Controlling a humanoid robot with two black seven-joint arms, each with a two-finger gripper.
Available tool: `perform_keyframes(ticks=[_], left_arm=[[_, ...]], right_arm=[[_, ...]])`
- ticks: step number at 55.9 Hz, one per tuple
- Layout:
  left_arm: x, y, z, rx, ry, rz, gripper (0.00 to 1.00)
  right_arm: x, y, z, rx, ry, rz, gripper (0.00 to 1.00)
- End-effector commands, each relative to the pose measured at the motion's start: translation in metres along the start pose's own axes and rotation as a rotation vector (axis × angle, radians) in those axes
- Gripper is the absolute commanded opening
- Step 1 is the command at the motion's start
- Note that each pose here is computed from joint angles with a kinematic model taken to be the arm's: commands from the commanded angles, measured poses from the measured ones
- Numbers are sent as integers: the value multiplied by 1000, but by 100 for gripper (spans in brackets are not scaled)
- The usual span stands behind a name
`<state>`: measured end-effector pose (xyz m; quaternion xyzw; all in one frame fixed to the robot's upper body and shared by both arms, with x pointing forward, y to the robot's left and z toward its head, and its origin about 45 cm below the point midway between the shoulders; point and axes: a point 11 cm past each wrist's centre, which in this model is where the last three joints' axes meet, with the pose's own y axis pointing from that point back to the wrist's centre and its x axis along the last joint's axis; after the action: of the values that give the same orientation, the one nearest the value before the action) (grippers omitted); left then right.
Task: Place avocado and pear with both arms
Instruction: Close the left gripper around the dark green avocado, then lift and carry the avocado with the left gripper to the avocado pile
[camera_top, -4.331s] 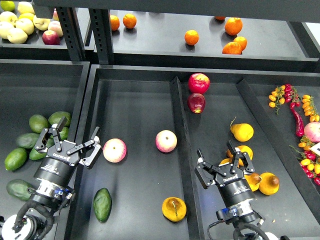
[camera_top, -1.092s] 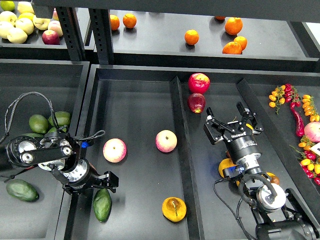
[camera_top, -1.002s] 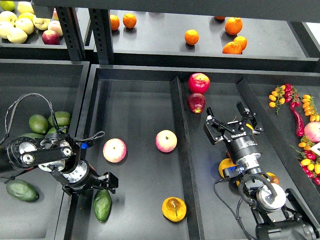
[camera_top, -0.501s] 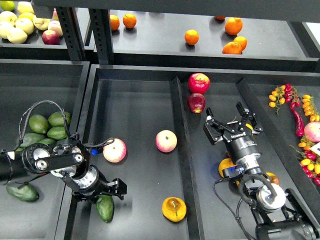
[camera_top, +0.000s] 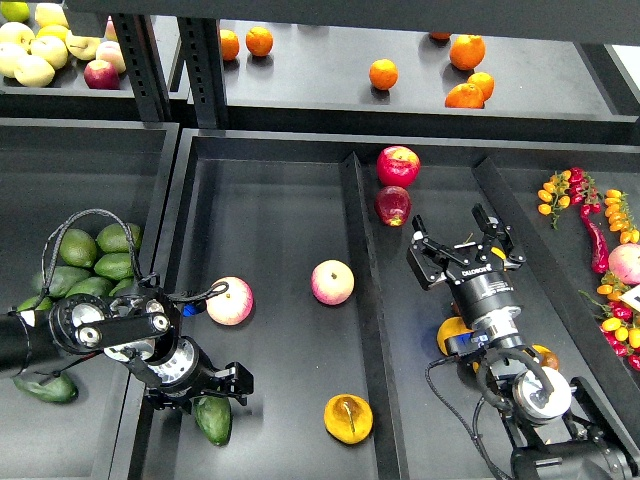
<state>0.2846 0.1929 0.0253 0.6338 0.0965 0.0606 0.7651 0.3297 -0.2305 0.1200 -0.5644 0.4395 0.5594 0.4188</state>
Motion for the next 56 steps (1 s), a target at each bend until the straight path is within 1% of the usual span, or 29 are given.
perform_keyframes(ticks=[1,5,6,14,20,29,37,41,47,56], left_arm=[[0,0,1,-1,0,-2,96],[-1,-1,2,-3,-2,-3,92],[-2,-1,4,-6,-4,-6,88],[-3,-1,5,-11,1,-10,78],[-1,0,5,-10,2,-6,66],[2,2,5,-9,3,2,58],[4,3,5,-15,20,2,41],[5,3,4,-20,34,0,35],[6,6,9,-31,32,3,30],[23,23,18,-57,32,41,30]], right_arm=[[0,0,0,-1,0,-2,100],[0,0,0,-1,0,-2,100],[-1,0,0,-1,0,-3,100],[-1,0,0,-1,0,-3,100],[-1,0,0,0,-2,-5,100],[0,0,1,-4,0,-2,100],[-1,0,1,-3,-1,-4,100],[-1,0,1,-2,-1,-4,100],[-1,0,1,-2,-1,-6,100],[-1,0,1,-2,-1,-7,100]])
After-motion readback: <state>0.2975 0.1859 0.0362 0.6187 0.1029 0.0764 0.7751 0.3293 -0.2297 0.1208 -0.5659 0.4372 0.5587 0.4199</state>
